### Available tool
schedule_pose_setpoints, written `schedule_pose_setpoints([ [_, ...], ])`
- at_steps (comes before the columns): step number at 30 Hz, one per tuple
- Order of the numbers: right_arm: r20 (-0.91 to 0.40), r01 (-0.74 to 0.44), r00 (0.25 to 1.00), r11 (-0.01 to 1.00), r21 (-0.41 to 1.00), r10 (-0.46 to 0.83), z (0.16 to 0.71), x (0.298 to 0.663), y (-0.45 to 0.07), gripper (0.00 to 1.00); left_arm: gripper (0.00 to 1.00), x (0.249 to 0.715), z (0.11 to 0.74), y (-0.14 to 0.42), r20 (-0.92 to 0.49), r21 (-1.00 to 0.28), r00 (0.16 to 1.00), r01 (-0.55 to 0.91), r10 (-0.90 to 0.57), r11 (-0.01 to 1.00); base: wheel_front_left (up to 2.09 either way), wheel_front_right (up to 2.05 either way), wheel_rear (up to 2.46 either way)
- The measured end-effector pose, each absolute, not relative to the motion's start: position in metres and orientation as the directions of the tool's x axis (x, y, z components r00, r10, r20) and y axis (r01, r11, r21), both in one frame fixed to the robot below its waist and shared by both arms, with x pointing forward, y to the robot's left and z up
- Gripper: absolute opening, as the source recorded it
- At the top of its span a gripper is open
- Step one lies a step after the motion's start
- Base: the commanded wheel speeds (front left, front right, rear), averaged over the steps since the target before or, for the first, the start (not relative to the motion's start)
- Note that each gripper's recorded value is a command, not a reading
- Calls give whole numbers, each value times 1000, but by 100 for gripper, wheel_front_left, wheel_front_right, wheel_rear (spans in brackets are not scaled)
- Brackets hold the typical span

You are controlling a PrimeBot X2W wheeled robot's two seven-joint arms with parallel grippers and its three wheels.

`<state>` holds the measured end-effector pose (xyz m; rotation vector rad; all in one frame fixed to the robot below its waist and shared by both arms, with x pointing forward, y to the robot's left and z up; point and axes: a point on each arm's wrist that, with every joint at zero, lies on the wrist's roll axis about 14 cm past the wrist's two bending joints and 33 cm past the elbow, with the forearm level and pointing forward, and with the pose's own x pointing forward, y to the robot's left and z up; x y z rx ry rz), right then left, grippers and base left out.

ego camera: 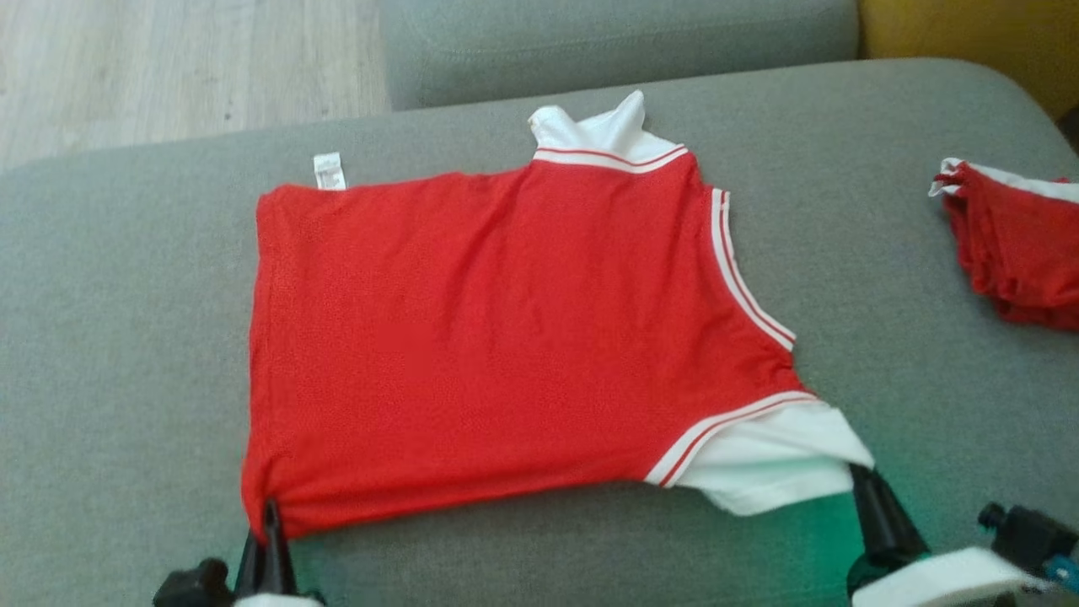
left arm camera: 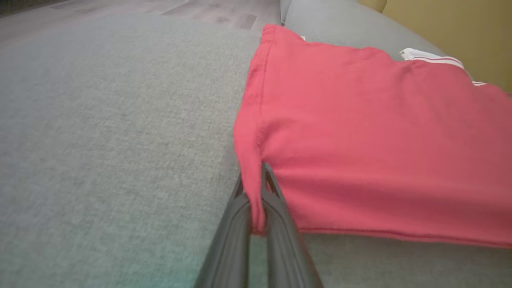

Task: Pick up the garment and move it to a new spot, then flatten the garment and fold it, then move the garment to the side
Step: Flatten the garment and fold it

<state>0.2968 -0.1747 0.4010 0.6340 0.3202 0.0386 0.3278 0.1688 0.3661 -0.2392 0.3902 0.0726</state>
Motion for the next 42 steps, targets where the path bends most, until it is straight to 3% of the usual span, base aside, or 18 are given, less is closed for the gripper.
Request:
schedule_pose_setpoints([
  [5,-213,33,969,795,606,122,421,329,-177,0,0,351,383,162,-323,-228,946,-81,3,970,0,0,0],
  [10,-107,-50,984,797,602,142,458,397,-176,0,0,411,422,155,-190,-229,982,-28,-16,973,0,0,0],
  [22,-145,-77,970,813,577,195,457,480,-159,0,0,473,417,143,-203,-189,977,29,-68,982,0,0,0],
  [28,-185,-59,966,846,530,183,440,503,-158,0,0,498,417,141,-201,-175,977,42,-77,984,0,0,0],
  [29,-183,-58,967,852,520,178,439,506,-158,36,0,500,414,142,-210,-160,975,37,-71,986,0,0,0],
  [30,-178,-51,970,851,523,167,439,510,-158,100,21,500,410,143,-224,-152,972,29,-63,988,0,0,0],
  [32,-167,-60,972,861,504,166,439,515,-155,100,100,501,405,145,-239,-144,970,18,-52,989,0,0,0],
  [38,-119,-84,984,929,361,136,448,520,-168,100,100,503,422,146,-182,-76,982,30,-43,997,0,0,0],
  [42,-19,-87,995,960,267,95,480,523,-184,100,100,488,430,151,-149,-49,989,19,-26,999,0,0,0],
])
